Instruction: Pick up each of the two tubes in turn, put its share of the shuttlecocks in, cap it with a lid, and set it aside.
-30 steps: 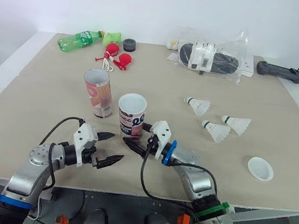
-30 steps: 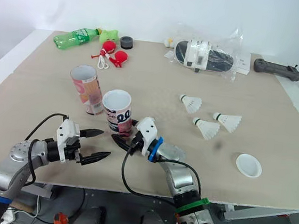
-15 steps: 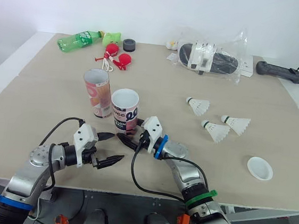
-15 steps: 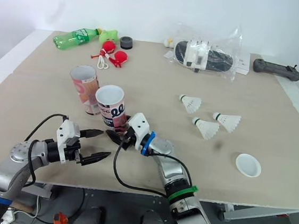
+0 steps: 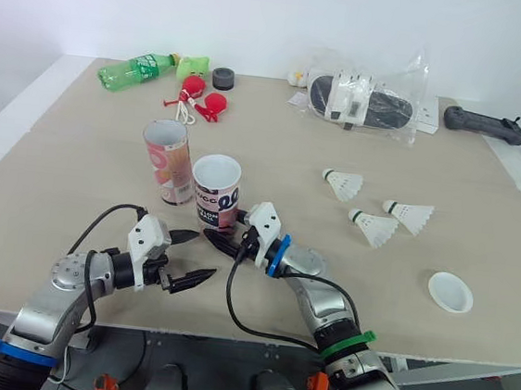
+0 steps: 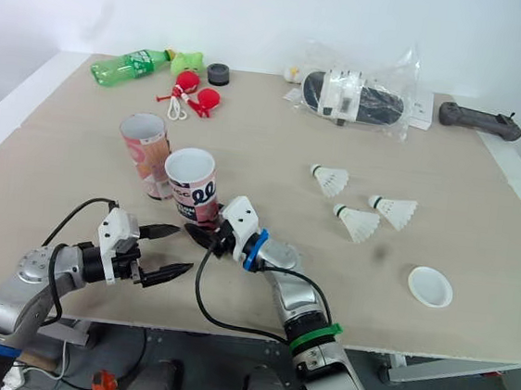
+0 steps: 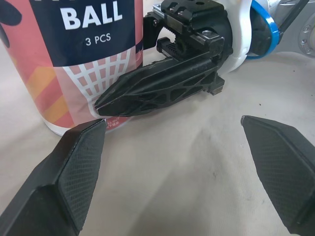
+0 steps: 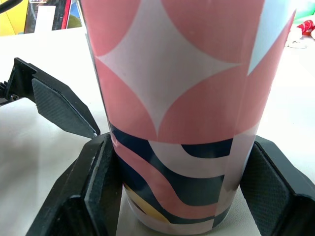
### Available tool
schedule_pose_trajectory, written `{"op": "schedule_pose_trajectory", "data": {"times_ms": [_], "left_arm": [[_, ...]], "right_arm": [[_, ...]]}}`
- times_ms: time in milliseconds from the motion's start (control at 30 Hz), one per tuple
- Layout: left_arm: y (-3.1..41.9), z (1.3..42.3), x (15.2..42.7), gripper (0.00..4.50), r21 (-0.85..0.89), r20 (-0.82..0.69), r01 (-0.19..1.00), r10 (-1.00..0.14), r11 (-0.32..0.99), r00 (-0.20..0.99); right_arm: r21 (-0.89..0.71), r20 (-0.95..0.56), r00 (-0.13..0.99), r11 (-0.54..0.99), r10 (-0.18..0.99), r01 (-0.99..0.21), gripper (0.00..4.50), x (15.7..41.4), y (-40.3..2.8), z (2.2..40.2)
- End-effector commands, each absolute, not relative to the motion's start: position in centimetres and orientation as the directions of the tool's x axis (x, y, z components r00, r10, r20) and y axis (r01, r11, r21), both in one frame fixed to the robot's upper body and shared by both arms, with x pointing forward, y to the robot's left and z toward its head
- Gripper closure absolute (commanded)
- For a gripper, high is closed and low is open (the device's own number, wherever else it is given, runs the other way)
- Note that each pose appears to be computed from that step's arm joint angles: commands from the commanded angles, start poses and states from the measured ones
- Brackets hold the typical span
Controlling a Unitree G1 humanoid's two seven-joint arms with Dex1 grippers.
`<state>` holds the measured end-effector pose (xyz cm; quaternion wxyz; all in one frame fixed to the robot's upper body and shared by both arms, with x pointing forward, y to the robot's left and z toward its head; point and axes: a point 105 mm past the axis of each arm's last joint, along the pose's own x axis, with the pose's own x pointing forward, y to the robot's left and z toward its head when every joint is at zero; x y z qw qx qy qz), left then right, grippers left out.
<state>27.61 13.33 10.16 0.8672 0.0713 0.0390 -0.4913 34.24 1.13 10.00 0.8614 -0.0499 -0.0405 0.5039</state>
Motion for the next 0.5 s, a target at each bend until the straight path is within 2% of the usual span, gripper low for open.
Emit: {"op": "schedule_pose_trajectory", "data": {"times_ms": [33, 133, 267, 500], "left_arm": [[13.0, 11.6, 27.7, 0.00, 0.114, -0.095, 0.856, -0.852, 0.504, 0.514], [12.7, 12.6, 28.1, 0.00, 0.124, -0.061, 0.848, -0.849, 0.515, 0.525], [10.3, 16.0, 29.7, 0.00, 0.132, 0.045, 0.853, -0.862, 0.506, 0.504], [4.9, 18.8, 30.6, 0.00, 0.141, 0.105, 0.924, -0.934, 0.354, 0.342]], "right_arm": [[-0.133, 0.099, 0.494, 0.504, 0.864, -0.853, 1.50, 34.0, 0.5, 12.2], [-0.128, 0.154, 0.543, 0.562, 0.825, -0.817, 1.50, 34.1, -1.3, 13.9], [-0.087, 0.306, 0.723, 0.774, 0.619, -0.627, 1.50, 34.1, -8.7, 19.2], [-0.075, 0.351, 0.895, 0.961, 0.275, -0.266, 1.50, 32.1, -19.4, 22.6]]}}
